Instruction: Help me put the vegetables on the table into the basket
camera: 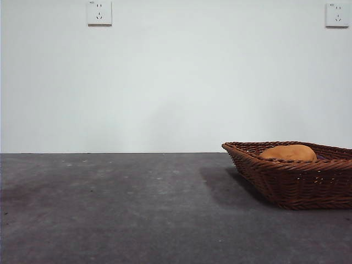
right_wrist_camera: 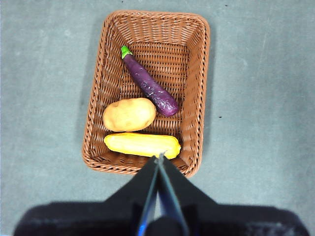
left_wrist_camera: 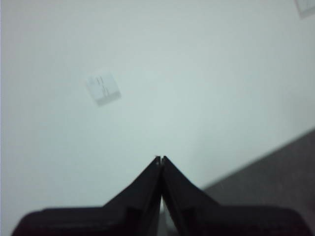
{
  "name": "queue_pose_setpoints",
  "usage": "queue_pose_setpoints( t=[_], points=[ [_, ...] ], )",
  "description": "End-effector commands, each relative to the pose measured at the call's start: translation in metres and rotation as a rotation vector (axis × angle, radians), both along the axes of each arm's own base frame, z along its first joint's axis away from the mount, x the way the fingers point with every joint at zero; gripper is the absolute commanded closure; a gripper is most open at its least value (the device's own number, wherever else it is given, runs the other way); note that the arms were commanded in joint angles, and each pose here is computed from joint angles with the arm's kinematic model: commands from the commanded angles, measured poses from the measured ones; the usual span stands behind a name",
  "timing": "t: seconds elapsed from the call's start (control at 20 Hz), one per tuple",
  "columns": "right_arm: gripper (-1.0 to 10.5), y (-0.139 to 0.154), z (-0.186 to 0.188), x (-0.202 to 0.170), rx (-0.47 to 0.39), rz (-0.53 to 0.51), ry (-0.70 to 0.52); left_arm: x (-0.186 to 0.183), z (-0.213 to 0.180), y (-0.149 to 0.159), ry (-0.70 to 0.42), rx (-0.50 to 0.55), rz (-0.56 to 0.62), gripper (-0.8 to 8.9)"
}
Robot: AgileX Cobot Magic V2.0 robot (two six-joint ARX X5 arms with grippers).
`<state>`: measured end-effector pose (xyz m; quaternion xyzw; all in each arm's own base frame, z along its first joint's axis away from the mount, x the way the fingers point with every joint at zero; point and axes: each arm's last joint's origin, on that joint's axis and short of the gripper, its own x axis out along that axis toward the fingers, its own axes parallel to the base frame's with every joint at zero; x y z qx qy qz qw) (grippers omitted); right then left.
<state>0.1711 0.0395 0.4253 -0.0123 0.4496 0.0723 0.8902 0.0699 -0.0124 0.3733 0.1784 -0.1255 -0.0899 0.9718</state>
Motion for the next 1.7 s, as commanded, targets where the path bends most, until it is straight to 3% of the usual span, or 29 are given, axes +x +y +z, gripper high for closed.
queue_pose_setpoints(
  t=[0.05,0.35,0.55,0.75,1.0,1.1,1.7],
  points=[
    [9.5,0.000,-0.003,0.000,-0.004,-0.003,0.028,0.011,-0.058,0.000,0.056,-0.067,0.004,8.17],
    [9.5,0.000,-0.003,0.000,-0.004,-0.003,0.028,0.021,-0.157,0.006,0.188,-0.187,0.108,8.17],
    [9.5,0.000,-0.003,0.000,-0.004,-0.003,0.028,0.025,-0.190,0.009,0.269,-0.273,0.139,8.17],
    [9.5,0.000,-0.003,0.000,-0.004,-0.003,0.028,0.024,-0.207,0.009,0.355,-0.312,0.142,8.17],
    [9.5,0.000,-0.003,0.000,-0.004,-0.003,0.028,0.025,-0.222,0.006,0.460,-0.319,0.055,8.17],
    [9.5,0.000,-0.003,0.000,-0.004,-0.003,0.028,0.025,-0.222,0.006,0.462,-0.363,0.055,8.17],
    [9.5,0.000,-0.003,0.000,-0.004,-0.003,0.028,0.026,-0.224,0.006,0.492,-0.362,0.061,8.17]
  ],
)
